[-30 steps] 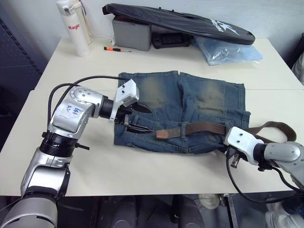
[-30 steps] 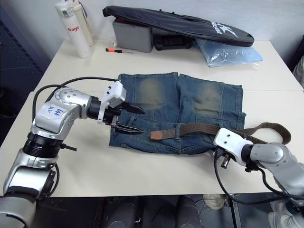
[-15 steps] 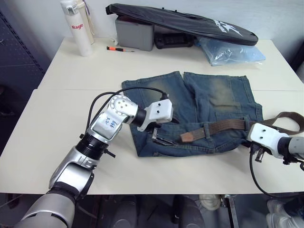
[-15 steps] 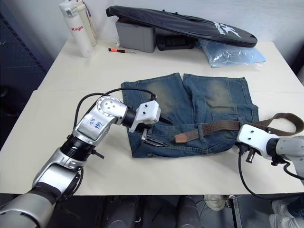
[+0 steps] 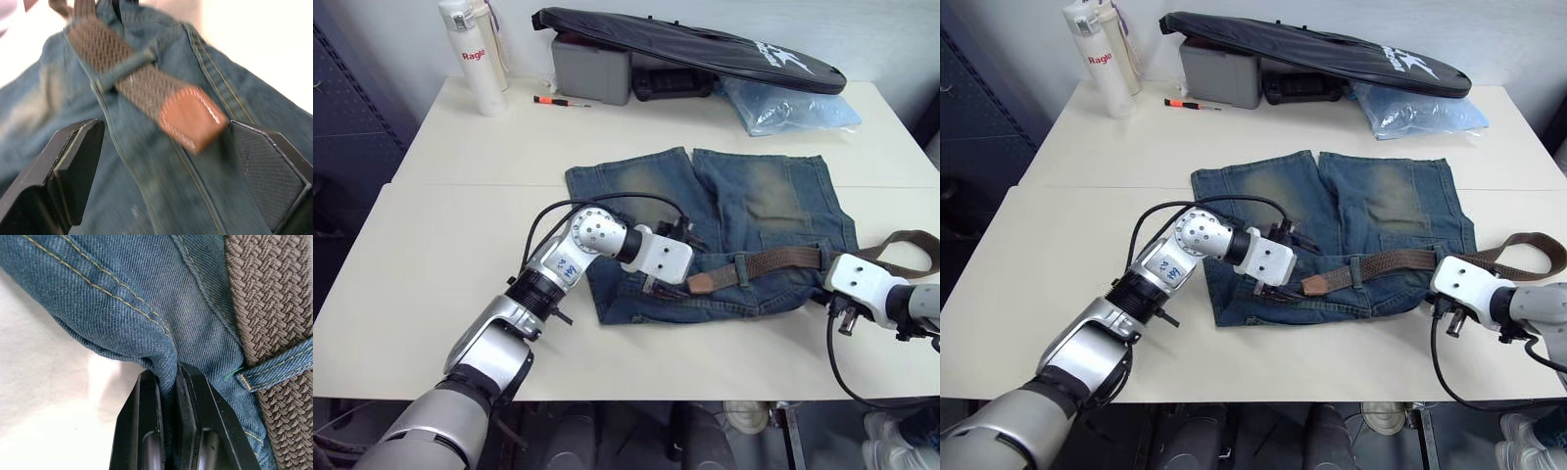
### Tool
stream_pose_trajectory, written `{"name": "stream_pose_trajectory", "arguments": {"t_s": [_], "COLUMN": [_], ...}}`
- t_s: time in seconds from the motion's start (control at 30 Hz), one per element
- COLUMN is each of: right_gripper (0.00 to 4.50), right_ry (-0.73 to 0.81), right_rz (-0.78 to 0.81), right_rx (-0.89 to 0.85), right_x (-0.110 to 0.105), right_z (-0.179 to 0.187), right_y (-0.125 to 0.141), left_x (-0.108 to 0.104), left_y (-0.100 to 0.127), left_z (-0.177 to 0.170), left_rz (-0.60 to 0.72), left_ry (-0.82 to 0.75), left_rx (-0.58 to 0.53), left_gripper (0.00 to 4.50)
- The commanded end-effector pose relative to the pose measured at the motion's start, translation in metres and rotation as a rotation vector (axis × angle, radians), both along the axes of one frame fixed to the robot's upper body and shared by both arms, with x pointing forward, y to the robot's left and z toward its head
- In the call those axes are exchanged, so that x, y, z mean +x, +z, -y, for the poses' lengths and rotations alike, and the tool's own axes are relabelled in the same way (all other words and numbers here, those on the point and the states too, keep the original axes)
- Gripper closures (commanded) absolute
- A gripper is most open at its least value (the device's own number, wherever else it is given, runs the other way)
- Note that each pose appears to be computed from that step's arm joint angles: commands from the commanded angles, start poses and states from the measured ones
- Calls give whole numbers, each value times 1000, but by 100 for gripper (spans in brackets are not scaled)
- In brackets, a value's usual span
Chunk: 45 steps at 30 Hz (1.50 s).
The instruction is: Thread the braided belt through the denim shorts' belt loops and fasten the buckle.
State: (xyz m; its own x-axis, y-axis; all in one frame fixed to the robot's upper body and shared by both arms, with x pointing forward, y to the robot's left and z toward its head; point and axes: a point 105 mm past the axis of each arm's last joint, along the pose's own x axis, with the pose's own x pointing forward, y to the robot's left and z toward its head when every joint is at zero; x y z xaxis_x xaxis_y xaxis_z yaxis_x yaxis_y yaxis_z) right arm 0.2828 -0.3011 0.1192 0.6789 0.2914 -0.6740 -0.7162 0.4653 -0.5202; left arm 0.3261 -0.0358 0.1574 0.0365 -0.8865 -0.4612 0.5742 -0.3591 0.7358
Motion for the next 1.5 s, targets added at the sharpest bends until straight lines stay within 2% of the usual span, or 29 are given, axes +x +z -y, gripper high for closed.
{"name": "stream_pose_trajectory", "arguments": {"t_s": [0.03,0.07,0.17,0.3,0.33,0.37,0.4,0.5,0.67,0.83,0.9,1.07,1.13,1.27,1.5], "right_gripper": [448,448,450,450,450,450,450,450,450,450,450,450,450,450,450], "right_ry": [-4,-5,-16,-24,-26,-27,-30,-35,-43,-54,-55,-46,-35,-26,-24], "right_rz": [28,29,27,28,29,29,27,21,14,5,5,9,13,18,28], "right_rx": [-12,-18,-24,-20,-19,-18,-20,-20,-24,-38,-39,-38,-31,-25,-48], "right_x": [1,1,0,-1,-1,-1,-1,-1,-1,-1,0,4,6,8,7], "right_z": [2,2,5,7,7,7,8,9,11,17,18,17,14,12,22], "right_y": [7,7,6,5,5,5,4,2,-2,-5,-5,-4,-3,-1,5], "left_x": [2,2,5,4,4,3,3,4,15,27,27,24,22,15,2], "left_y": [7,6,2,2,4,5,8,17,26,31,32,28,24,23,42], "left_z": [8,8,9,10,10,11,11,8,-16,-74,-85,-99,-100,-106,-136], "left_rz": [117,124,148,149,147,145,144,130,146,180,190,179,124,-26,-316], "left_ry": [-40,-44,-47,-57,-60,-62,-64,-56,-4,88,98,102,110,112,173], "left_rx": [-2,1,16,-1,-13,-21,-31,-68,-59,52,81,112,93,69,-11], "left_gripper": [0,0,82,257,296,315,375,441,441,441,441,441,441,315,28]}}
